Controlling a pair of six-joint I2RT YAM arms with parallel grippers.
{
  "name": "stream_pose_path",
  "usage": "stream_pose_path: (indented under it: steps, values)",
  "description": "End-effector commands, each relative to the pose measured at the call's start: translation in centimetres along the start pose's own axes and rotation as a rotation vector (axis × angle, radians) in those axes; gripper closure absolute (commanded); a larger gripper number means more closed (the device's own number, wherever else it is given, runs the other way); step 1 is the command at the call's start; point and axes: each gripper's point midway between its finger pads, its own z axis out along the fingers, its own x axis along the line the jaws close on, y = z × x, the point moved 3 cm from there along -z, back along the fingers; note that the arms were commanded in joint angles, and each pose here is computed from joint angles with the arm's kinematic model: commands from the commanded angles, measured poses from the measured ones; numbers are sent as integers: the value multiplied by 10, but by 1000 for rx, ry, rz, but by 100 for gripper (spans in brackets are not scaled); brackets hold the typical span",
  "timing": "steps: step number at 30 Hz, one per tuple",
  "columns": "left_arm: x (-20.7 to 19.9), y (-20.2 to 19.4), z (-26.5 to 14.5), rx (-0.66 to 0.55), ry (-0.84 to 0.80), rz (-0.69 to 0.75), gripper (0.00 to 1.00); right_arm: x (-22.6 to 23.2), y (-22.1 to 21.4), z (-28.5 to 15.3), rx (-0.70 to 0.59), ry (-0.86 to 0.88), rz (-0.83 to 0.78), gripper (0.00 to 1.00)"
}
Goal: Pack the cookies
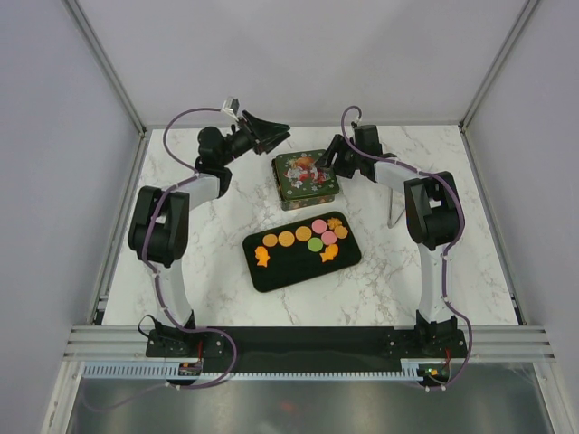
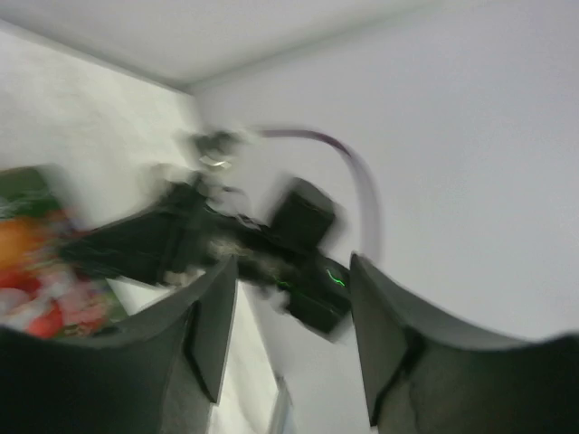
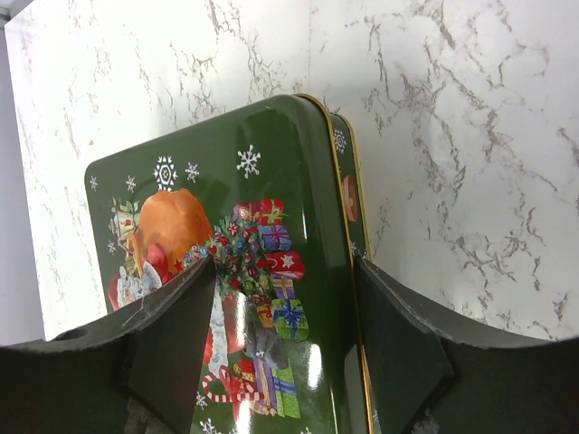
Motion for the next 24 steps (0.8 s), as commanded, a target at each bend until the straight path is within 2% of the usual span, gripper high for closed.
stream_pose_path:
  steps: [1,4,9,14,24]
  values:
    - [178,14,-119,-126,1199,273,36,1,6,2,-15,-13,-31,30]
    - [180,17,-127,-111,1256,292,32,1,5,2,-12,-18,-36,30]
    - [184,7,-122,-62,1201,243,27,4,6,0,-18,-20,-51,30]
    - [181,-2,-112,-21,1122,212,26,7,5,0,-13,-17,-62,30]
    - [194,-32,-126,38,1162,179,26,11,3,0,-6,-21,-77,29]
